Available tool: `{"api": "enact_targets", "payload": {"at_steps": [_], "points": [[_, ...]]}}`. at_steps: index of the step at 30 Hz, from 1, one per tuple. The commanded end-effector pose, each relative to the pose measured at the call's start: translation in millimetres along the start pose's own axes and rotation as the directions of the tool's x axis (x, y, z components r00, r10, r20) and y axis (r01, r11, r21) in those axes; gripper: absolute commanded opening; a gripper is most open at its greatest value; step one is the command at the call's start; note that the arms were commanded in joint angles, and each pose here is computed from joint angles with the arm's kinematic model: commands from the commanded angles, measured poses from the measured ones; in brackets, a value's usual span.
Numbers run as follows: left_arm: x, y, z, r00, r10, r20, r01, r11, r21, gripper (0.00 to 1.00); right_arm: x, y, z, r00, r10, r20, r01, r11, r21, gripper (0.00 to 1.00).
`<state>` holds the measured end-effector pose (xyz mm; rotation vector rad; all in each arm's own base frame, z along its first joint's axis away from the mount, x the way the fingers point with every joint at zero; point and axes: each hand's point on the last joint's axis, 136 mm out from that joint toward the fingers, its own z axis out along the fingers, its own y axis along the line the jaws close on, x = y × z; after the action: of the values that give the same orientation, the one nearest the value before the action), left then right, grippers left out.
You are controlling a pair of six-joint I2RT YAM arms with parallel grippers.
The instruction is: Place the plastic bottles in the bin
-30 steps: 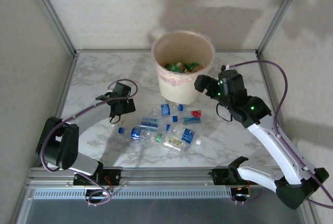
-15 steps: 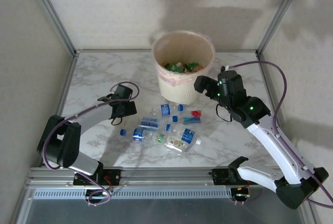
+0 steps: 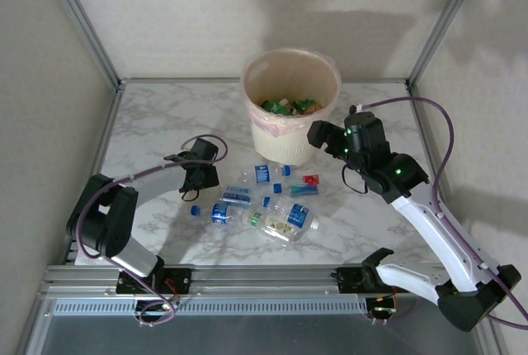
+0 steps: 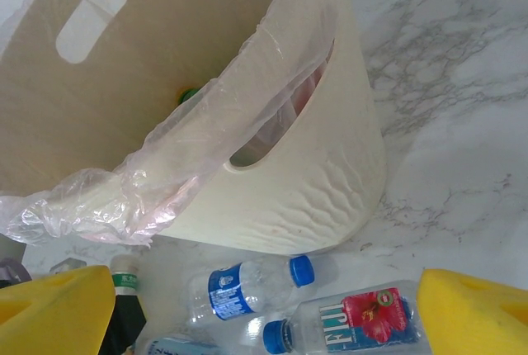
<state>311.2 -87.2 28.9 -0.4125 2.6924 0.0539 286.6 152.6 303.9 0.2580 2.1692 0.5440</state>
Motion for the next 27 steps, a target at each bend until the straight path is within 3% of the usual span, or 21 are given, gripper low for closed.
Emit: {"api": "enact_targets", "payload": {"at_steps": [1,8,17,20,27], "points": [[-14,-4,-3,0.999,-0.020,0.043,0.020,1.000,-0.011,0.71,-3,3,-3,1.000,0.009,0.017,-0.008,1.000,-0.009,0.93],[-26,-8,-14,0.995,-0.054,0.081,0.053,0.999,0.008,0.64,-6,4,-6,1.000,0.005,0.023,-0.005,1.000,-0.013,0.92],[-58,-12,-62,0.975,-0.111,0.191,0.098,0.992,0.078,0.62,-14,10,-14,0.999,0.014,0.048,-0.012,0.999,-0.039,0.91],[-76,-13,-95,0.952,-0.162,0.258,0.130,0.982,0.137,0.62,-16,12,-18,0.998,0.019,0.057,-0.016,0.998,-0.062,0.91],[-132,-28,-209,0.869,-0.284,0.406,0.130,0.921,0.367,0.65,-14,10,-23,0.997,0.026,0.067,-0.021,0.997,-0.074,0.91]]}}
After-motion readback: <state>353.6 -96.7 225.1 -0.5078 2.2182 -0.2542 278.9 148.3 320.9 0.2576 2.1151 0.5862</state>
